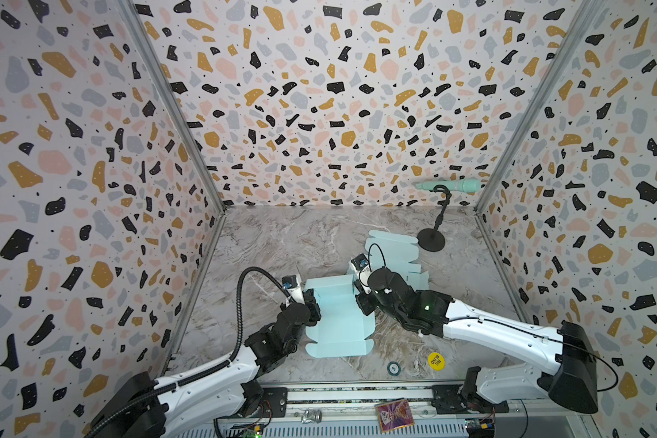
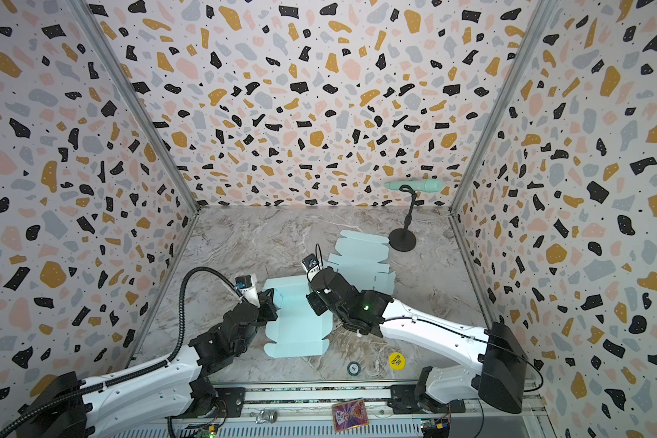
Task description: Fold the paper box
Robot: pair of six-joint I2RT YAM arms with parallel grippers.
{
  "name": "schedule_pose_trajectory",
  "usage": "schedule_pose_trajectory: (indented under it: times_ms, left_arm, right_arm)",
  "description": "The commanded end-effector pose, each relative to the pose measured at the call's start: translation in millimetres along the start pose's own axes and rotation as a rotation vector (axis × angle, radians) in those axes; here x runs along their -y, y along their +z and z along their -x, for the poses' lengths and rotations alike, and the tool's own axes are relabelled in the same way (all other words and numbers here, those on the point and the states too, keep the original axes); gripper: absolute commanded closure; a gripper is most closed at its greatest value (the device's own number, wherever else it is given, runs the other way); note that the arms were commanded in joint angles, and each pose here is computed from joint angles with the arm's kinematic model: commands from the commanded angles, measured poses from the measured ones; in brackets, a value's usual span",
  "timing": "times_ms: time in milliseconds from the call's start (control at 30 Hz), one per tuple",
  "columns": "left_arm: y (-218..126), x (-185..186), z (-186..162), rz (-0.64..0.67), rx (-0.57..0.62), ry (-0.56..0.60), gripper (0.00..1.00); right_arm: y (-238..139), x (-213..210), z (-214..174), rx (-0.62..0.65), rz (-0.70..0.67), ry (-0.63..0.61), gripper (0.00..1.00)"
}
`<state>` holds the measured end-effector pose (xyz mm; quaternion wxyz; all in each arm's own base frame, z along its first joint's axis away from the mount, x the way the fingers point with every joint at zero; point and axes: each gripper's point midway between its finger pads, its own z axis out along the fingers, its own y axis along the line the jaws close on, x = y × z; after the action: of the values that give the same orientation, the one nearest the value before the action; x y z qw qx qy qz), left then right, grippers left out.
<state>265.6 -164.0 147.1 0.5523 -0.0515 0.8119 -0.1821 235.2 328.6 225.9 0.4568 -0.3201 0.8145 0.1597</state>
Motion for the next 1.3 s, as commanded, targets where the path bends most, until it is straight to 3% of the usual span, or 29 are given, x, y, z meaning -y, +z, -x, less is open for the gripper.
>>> schedule_pose_trajectory:
  times_ms: [0, 333, 500, 700, 833, 1267]
  left_arm:
    - [-4, 22, 22, -0.08, 0.033, -0.054, 1.0]
    - [-4, 7, 42, -0.122, 0.038, -0.142, 1.0]
    - [-8, 2, 59, -0.175, 0.063, -0.187, 1.0]
    - [-16, 6, 79, -0.248, 0.089, -0.236, 1.0]
    - [-18, 10, 83, -0.268, 0.093, -0.235, 1.0]
    - [-16, 16, 75, -0.314, 0.07, -0.235, 1.0]
  right_arm:
    - [-19, -17, 44, 0.147, 0.097, 0.008, 0.87]
    - [-105, 51, 48, 0.43, 0.111, 0.149, 0.57]
    - [-133, 71, 27, 0.581, 0.187, 0.227, 0.51]
    - [-119, 67, 4, 0.629, 0.309, 0.223, 0.51]
    - [-104, 54, 8, 0.613, 0.393, 0.198, 0.51]
    - [-75, 35, 32, 0.614, 0.472, 0.2, 0.52]
